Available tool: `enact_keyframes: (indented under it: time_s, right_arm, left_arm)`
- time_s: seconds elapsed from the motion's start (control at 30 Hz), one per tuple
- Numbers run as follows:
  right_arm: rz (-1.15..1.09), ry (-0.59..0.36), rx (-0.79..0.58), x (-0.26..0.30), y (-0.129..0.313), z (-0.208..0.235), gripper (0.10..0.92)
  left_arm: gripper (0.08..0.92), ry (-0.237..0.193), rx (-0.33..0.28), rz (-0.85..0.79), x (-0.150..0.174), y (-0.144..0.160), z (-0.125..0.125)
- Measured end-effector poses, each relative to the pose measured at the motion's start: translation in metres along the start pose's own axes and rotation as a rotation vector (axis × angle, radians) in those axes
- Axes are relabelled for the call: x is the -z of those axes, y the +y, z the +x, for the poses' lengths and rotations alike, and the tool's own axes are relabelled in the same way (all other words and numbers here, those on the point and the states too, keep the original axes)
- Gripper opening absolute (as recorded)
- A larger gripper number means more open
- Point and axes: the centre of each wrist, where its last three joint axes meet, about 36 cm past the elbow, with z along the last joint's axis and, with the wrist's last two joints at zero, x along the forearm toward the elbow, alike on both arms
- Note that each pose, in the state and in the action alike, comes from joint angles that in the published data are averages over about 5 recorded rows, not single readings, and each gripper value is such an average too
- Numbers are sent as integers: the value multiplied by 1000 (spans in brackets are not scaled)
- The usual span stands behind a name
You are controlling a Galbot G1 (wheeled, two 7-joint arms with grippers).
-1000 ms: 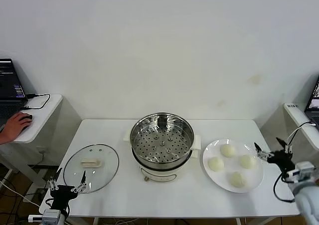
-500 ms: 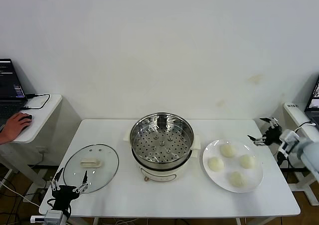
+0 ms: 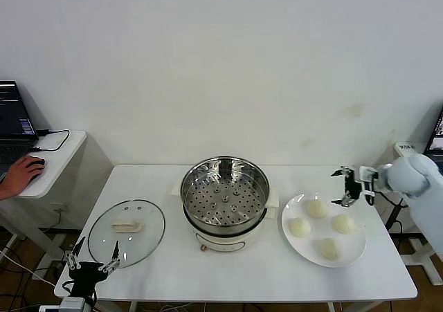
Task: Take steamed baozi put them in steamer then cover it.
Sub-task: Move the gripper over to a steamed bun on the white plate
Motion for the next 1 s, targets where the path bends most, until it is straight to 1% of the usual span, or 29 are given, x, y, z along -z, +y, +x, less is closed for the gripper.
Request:
enact_keyframes:
  time_s: [0.2,0.43,0.67,1.0]
  right_arm:
    - [33,47,74,9,-15,-28,823]
    - [41,86,135,13,-23,-53,823]
    - [34,101,165,17,-25,-73,823]
    - [21,109,161,22,-26,-93,823]
  left_arm:
    - [823,11,-1,-5,-3,0,4]
    - [823,16,-1,-7,-6,1,5]
    - [823,26,-8,-9,-10,0,5]
    - [823,38,-7,-8,-16,-1,3]
